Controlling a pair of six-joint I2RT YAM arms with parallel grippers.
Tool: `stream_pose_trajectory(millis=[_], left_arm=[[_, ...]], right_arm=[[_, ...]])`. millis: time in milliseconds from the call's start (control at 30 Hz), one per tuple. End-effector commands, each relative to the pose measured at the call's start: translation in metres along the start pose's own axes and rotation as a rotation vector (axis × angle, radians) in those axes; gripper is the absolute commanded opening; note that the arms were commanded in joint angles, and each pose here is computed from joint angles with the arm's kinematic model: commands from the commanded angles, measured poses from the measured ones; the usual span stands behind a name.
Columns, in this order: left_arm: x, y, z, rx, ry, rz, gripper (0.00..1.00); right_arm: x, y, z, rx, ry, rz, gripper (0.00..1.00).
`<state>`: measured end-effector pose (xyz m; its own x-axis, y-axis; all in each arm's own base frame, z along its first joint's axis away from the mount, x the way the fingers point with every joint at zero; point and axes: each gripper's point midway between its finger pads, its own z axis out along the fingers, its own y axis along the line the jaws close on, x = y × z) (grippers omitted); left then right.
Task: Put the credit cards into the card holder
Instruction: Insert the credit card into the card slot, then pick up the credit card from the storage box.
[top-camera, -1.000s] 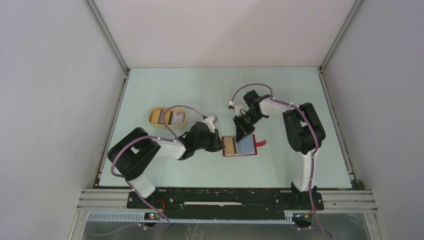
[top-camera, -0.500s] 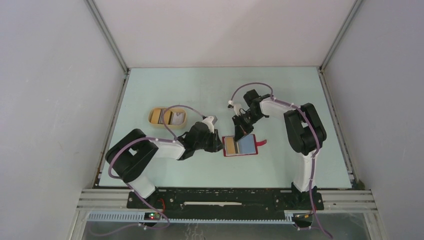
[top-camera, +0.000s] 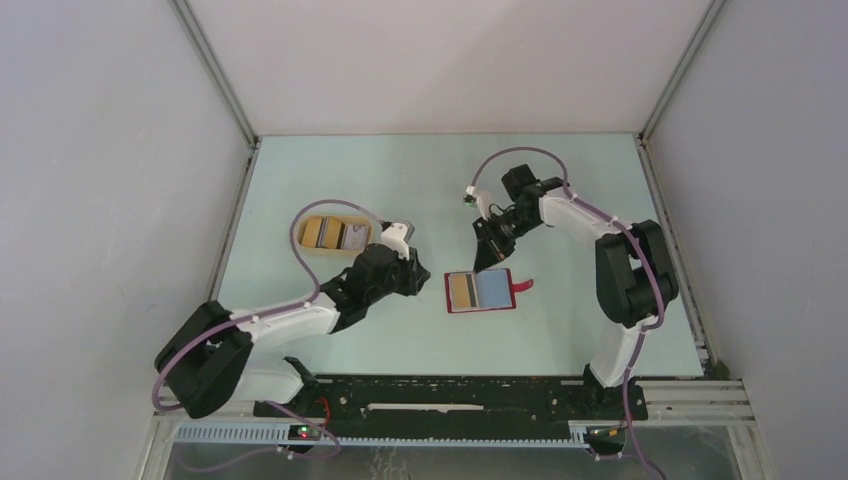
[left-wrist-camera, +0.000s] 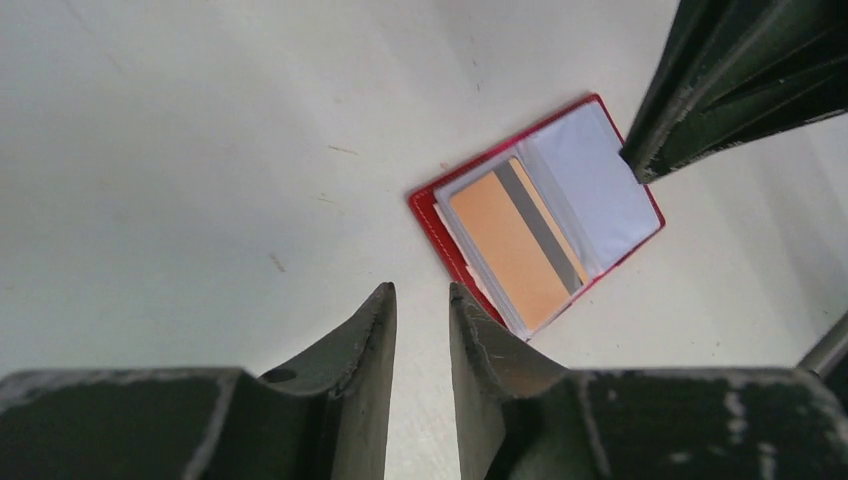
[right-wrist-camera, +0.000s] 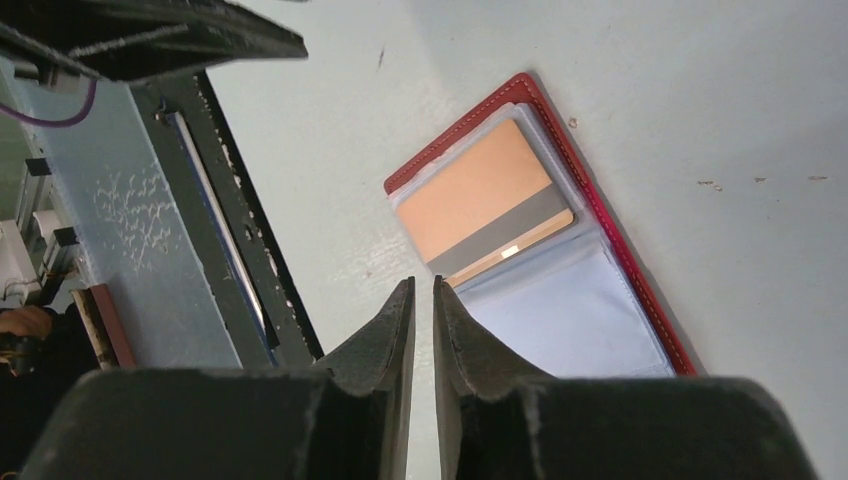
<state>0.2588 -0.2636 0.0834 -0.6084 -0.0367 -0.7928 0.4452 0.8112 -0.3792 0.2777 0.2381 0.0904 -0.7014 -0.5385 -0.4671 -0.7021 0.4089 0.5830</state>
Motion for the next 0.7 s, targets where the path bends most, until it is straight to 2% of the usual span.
stream_pose_trajectory(millis=[0, 233, 367, 600, 667], left_arm=[[-0.019, 0.025, -0.020, -0.128, -0.086, 0.112, 0.33], [-0.047, 0.061, -0.050, -0.347, -0.169, 0.198, 0.48], [-0.064, 0.083, -0.069, -0.472, -0.214, 0.233, 0.64], [-0.087, 0.118, -0.096, -0.593, -0.260, 0.214, 0.96], [-0.093, 0.131, -0.103, -0.632, -0.267, 0.204, 1.00]], right_arm=[[-0.019, 0.018, -0.021, -0.026, -0.066, -0.100, 0.20], [-0.021, 0.024, -0.027, -0.037, -0.081, -0.115, 0.20], [-0.021, 0.025, -0.029, -0.041, -0.084, -0.117, 0.20], [-0.023, 0.025, -0.034, -0.034, -0.098, -0.120, 0.20], [-0.023, 0.024, -0.036, -0.030, -0.104, -0.117, 0.20]])
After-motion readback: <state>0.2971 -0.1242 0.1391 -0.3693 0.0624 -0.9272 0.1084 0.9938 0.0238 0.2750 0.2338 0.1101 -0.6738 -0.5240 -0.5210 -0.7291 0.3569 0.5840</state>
